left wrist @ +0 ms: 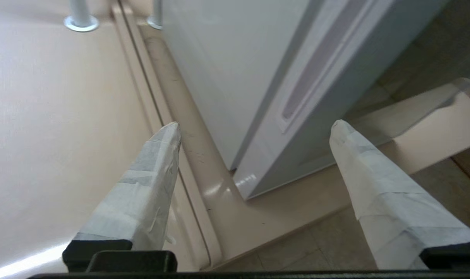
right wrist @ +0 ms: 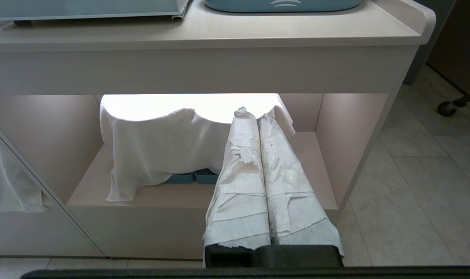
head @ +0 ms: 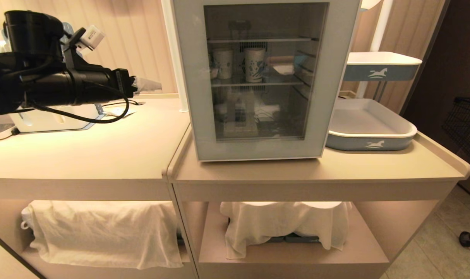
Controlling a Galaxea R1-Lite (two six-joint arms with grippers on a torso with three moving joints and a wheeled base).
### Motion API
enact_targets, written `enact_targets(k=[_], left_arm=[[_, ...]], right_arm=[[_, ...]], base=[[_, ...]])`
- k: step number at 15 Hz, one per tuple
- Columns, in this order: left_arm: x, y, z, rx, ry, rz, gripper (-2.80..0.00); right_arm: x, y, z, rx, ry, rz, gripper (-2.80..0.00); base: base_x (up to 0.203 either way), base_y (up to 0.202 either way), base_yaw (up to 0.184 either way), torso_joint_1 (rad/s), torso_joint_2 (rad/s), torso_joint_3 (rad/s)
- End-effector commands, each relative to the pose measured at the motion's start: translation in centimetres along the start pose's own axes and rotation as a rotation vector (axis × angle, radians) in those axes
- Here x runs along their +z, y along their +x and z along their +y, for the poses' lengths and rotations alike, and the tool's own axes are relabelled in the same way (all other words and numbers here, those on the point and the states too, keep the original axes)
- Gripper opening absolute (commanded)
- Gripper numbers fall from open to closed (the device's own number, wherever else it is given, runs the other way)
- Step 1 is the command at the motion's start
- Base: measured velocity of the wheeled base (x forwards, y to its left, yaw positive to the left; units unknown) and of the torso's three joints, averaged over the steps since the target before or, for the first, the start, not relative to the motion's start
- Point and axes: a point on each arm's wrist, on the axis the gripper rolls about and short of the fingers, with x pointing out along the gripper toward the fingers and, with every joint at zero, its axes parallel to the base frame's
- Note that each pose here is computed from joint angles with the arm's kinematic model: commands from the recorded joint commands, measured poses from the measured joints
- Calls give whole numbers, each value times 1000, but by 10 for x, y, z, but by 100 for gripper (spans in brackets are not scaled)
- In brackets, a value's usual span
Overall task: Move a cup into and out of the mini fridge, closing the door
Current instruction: Open the freezer door
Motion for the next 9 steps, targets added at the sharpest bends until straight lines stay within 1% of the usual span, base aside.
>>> enact_targets(k=[1, 2, 5, 6, 7, 9], left_arm=[[-2, -2, -2, -60, -12, 14, 0], [-3, -1, -2, -73, -14, 19, 0], [-4, 0, -3, -159, -14, 33, 0], [-1, 0, -4, -165, -9, 26, 0], [1, 0, -6, -170, 6, 17, 0], [9, 5, -17, -206, 31, -7, 0]], right_arm=[[0, 0, 0, 1, -1, 0, -280], [0, 0, 0, 1, -1, 0, -280], [0, 0, 0, 1, -1, 0, -280], [0, 0, 0, 1, -1, 0, -280], [0, 0, 0, 1, -1, 2, -280], [0, 0, 0, 1, -1, 0, -280]], base=[[0, 0, 0, 0, 0, 0], [0, 0, 0, 0, 0, 0], [0, 0, 0, 0, 0, 0], [0, 0, 0, 0, 0, 0], [0, 0, 0, 0, 0, 0], [0, 0, 0, 0, 0, 0]])
